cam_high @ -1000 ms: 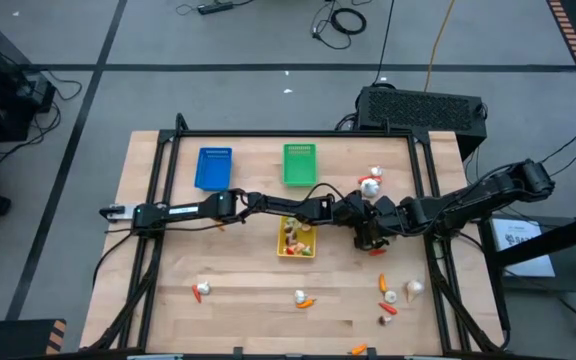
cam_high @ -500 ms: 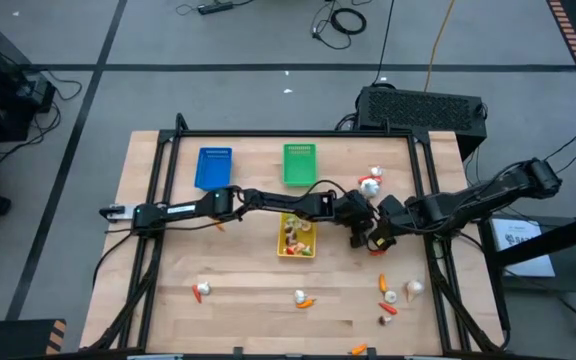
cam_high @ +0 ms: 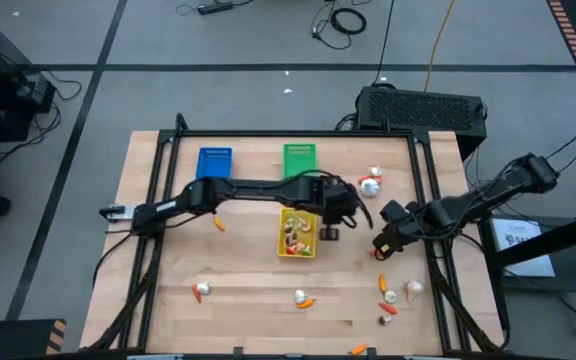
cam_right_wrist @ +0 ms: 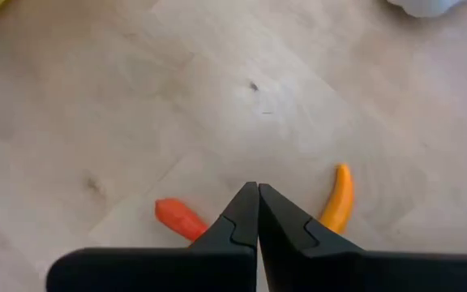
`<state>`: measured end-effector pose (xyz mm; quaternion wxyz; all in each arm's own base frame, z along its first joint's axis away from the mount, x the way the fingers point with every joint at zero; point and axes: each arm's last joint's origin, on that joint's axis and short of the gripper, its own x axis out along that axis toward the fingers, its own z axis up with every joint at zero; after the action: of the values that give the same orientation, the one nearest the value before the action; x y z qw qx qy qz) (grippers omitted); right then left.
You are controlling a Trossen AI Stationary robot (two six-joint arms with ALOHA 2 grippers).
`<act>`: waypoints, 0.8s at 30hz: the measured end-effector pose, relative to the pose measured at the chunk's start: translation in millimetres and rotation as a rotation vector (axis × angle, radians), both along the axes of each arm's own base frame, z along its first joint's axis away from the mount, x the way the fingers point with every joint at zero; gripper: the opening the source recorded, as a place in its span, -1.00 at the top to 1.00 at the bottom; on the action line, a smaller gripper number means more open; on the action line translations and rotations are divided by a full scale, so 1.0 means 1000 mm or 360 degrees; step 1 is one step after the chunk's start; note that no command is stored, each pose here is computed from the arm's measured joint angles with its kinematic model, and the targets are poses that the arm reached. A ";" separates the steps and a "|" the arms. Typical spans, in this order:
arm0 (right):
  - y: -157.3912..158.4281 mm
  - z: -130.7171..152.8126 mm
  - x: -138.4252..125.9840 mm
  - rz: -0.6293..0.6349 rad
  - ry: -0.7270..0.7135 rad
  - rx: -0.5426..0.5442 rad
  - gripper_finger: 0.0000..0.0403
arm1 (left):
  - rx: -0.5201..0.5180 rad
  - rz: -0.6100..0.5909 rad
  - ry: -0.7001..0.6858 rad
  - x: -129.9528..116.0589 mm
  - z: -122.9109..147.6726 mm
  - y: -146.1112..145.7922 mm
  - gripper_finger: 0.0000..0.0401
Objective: Sort produce into baskets
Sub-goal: Put the red mushroom into the yellow bin
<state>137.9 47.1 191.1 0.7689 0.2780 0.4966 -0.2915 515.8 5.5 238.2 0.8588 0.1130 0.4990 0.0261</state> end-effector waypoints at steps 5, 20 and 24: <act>0.004 0.001 0.002 0.0027 -0.0062 -0.0002 1.00 | 0.0089 0.0068 0.0356 -0.040 0.027 -0.012 0.52; 0.006 0.002 0.002 0.0110 -0.0118 -0.0181 1.00 | 0.0159 0.0039 0.0316 -0.103 0.106 -0.063 0.52; 0.007 0.003 0.002 0.0159 -0.0122 -0.0216 1.00 | 0.0136 0.0063 0.0268 -0.104 0.110 -0.065 0.52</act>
<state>139.6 53.7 193.7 0.8178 0.2112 0.4592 -0.2750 412.1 -59.4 348.2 0.8076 0.1413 0.5700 0.0548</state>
